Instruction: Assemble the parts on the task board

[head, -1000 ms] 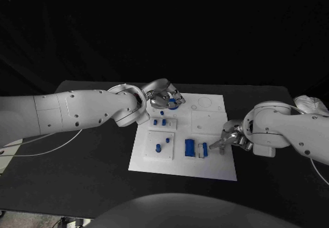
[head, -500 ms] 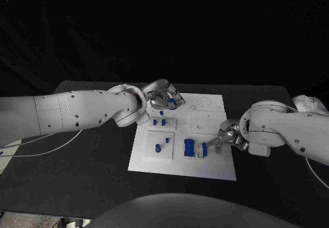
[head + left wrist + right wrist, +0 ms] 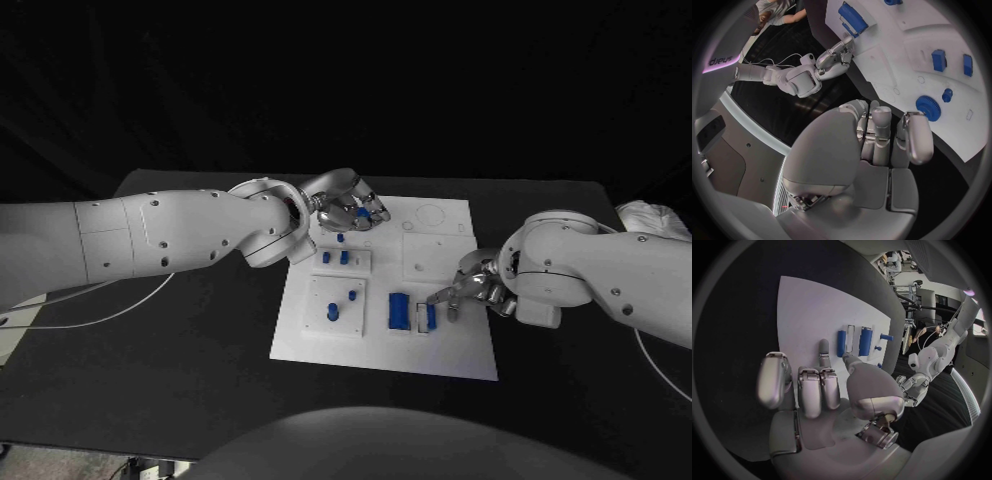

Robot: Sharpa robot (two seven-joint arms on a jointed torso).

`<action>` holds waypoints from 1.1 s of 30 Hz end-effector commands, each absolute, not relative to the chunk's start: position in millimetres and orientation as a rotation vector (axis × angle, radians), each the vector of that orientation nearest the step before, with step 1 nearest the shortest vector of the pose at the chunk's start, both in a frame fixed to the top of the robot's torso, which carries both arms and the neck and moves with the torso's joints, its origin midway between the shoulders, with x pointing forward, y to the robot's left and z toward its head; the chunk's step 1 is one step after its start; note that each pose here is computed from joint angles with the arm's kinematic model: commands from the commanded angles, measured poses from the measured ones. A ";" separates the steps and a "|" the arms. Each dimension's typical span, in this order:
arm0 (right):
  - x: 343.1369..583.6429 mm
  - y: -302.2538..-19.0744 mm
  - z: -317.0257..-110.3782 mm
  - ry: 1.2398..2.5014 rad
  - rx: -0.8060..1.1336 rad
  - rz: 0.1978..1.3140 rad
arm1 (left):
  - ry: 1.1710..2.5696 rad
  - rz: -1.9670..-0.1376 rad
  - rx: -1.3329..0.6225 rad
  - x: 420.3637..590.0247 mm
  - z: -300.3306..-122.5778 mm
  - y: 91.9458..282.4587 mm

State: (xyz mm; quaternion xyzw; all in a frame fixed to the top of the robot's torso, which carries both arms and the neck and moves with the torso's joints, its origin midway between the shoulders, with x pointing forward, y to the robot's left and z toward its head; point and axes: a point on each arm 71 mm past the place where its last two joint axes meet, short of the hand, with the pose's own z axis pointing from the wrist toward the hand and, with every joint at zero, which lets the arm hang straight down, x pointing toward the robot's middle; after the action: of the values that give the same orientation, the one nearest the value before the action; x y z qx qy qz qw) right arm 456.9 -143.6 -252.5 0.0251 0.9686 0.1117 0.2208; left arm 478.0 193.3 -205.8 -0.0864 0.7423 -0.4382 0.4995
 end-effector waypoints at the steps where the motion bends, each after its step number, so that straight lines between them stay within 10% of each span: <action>1: 455.8 -140.8 -255.6 2.691 0.074 0.321 | 1.815 -1.065 -0.197 477.0 -206.9 191.0; 33: 459.7 -130.6 -259.5 2.674 0.094 0.331 | 1.837 -1.050 -0.196 476.1 -209.5 190.5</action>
State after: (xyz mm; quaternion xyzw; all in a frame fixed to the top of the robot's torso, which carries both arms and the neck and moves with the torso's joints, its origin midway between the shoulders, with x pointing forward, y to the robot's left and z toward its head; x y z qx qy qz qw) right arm 460.4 -130.1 -256.5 0.0383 0.9666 0.1244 0.2209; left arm 477.1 192.8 -209.0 -0.0850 0.7512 -0.4306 0.4930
